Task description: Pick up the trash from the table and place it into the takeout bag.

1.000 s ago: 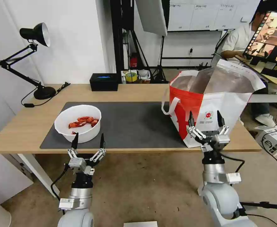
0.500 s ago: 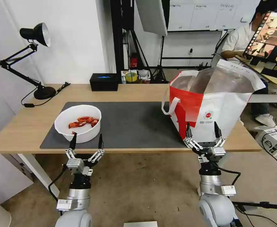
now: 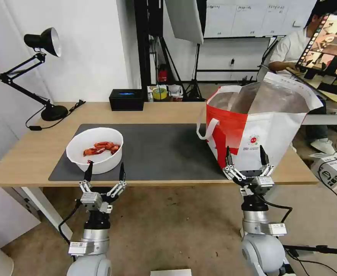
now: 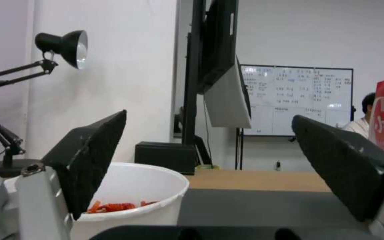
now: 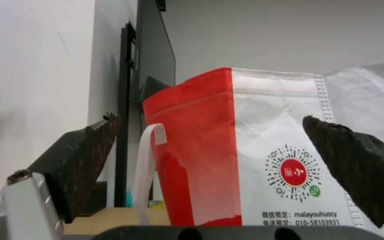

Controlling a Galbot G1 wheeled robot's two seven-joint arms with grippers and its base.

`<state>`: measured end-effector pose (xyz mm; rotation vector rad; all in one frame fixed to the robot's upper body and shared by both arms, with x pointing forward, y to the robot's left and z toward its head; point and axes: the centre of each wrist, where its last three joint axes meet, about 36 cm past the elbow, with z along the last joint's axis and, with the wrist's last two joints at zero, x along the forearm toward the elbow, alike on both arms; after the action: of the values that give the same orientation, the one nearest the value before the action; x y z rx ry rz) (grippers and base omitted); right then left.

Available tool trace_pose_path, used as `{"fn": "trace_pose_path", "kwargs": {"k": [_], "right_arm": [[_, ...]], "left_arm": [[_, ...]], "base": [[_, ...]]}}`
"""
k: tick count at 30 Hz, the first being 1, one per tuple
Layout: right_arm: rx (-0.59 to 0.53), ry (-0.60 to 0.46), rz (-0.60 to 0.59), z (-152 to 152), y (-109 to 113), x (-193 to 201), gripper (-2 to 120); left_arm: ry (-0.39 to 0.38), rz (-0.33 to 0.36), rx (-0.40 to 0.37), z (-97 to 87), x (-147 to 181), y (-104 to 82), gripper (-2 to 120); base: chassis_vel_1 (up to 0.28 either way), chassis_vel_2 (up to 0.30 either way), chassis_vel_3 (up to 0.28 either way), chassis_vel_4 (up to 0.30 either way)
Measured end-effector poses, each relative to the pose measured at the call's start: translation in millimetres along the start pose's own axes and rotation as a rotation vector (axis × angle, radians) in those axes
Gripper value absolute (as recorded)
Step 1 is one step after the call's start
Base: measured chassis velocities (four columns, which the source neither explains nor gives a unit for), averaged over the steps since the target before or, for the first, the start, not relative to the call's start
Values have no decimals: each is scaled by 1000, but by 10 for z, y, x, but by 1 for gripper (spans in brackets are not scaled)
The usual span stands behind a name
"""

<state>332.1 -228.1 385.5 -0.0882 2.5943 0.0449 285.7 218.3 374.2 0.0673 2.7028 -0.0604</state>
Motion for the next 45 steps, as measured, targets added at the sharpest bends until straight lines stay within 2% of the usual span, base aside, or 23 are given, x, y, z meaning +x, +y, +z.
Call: {"fn": "trace_pose_path", "kwargs": {"k": [11, 15, 17, 19, 21, 23, 25, 30, 38, 45], "right_arm": [[-2, 0, -14, 2, 17, -12, 100], [-6, 4, -15, 5, 35, 2, 100], [-5, 8, -16, 9, 33, 17, 100], [-5, 9, -17, 10, 31, 20, 100], [-3, 11, -20, 10, 27, 23, 100], [-3, 11, -20, 10, 27, 23, 100], [-2, 12, -24, 11, 35, 25, 100], [-4, 12, -31, 12, 52, 20, 100], [-2, 9, -38, 4, 61, 7, 100], [4, 13, -44, -22, 49, -1, 100]], "left_arm": [[0, -4, 3, 4, -2, 40, 100], [5, -25, 1, -24, -32, 45, 100], [14, -68, -4, -101, -161, 47, 100], [17, -78, -6, -121, -197, 52, 100], [42, -137, -12, -239, -378, 84, 100], [46, -147, -10, -258, -405, 90, 100], [80, -223, 12, -374, -578, 127, 100], [122, -271, 56, -499, -752, 194, 100], [210, -259, 61, -655, -1070, 381, 100], [264, -269, 56, -701, -1395, 498, 100]], "base": [[0, 0, 0, 0], [0, 0, 0, 0], [0, 0, 0, 0], [0, 0, 0, 0], [0, 0, 0, 0], [0, 0, 0, 0], [0, 0, 0, 0], [0, 0, 0, 0], [0, 0, 0, 0], [0, 0, 0, 0]]}}
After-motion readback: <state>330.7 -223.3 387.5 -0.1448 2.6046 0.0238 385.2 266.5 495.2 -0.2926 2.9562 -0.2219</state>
